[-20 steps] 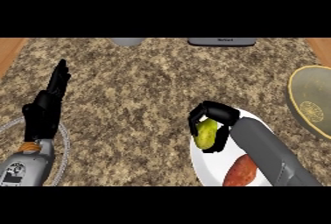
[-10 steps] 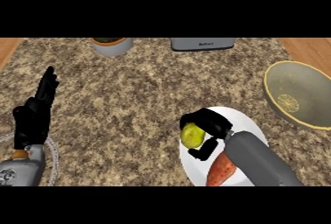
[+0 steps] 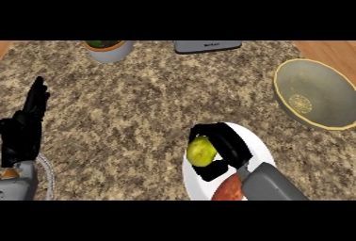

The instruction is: Pick the pear from the plate and place it in the bowl

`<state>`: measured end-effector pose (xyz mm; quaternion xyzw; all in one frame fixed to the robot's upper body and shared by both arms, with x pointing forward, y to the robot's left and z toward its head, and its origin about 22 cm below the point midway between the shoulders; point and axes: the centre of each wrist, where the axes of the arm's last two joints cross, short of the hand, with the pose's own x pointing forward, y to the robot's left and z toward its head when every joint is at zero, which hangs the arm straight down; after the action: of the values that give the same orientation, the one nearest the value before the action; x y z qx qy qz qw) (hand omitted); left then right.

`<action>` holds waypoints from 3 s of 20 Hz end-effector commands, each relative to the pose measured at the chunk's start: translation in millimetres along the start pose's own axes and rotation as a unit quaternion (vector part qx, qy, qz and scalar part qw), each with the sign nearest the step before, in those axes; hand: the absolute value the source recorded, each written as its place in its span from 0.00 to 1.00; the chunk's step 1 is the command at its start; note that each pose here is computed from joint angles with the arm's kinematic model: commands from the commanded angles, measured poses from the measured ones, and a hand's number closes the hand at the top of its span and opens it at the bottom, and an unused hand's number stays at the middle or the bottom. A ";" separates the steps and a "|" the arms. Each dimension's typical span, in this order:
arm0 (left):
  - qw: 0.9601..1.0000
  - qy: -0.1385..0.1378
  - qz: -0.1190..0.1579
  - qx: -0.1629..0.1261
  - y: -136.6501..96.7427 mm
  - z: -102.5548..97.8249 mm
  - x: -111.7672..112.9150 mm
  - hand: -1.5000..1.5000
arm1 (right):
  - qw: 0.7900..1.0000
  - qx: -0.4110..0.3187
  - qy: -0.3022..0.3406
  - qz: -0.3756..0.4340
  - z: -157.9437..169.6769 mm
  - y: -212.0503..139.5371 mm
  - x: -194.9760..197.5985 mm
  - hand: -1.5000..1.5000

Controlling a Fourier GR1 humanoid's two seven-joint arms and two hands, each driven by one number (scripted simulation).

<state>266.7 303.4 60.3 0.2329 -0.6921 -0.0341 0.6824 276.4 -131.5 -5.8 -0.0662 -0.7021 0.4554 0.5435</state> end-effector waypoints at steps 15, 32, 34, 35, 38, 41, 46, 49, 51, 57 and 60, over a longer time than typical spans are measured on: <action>0.997 -0.053 0.013 -0.047 -15.7 -7.8 33.4 0.50 | 0.937 -0.315 0.150 0.006 139.8 -155.4 74.2 1.00; 0.996 -0.052 0.020 -0.063 -25.9 -16.4 39.9 0.50 | 0.872 -0.408 0.221 0.158 162.8 -253.3 -83.6 1.00; 0.995 -0.055 0.023 -0.079 -36.2 -10.5 38.4 0.50 | 0.866 -0.404 0.234 0.179 162.6 -253.4 -110.9 1.00; 0.996 -0.058 0.026 -0.067 -31.6 -9.0 31.4 0.50 | 0.862 -0.412 0.235 0.177 175.5 -267.6 -117.3 1.00; 0.995 -0.063 0.028 -0.070 -30.4 -7.0 24.9 0.50 | 0.853 -0.424 0.249 0.176 157.9 -270.4 -141.3 1.00; 0.995 -0.060 0.025 -0.070 -41.8 -19.4 43.9 0.50 | 0.866 -0.410 0.251 0.136 138.1 -269.6 -155.0 1.00; 0.994 -0.072 0.027 -0.076 -36.8 -19.6 38.3 0.50 | 0.886 -0.374 0.271 0.054 134.9 -272.6 -169.9 0.00; 0.994 -0.069 0.023 -0.078 -28.5 -15.7 31.4 0.50 | 0.896 -0.373 0.240 0.015 143.4 -264.6 -181.3 0.00; 0.994 -0.061 0.031 -0.082 -63.3 -9.0 35.7 0.50 | 0.900 -0.386 0.204 -0.009 135.1 -258.4 -183.1 0.00; 0.995 -0.059 0.029 -0.075 -32.8 -7.5 38.6 0.50 | 0.887 -0.429 0.164 -0.041 164.6 -275.5 -189.3 0.00; 0.995 -0.064 0.024 -0.074 -29.6 -17.1 31.9 0.50 | 0.881 -0.438 0.161 -0.073 191.4 -292.4 -188.0 0.00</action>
<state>291.2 259.2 83.7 0.1632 -0.7346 -0.0805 0.6537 326.4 -497.8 63.4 -0.3387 -0.7248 0.0701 0.5959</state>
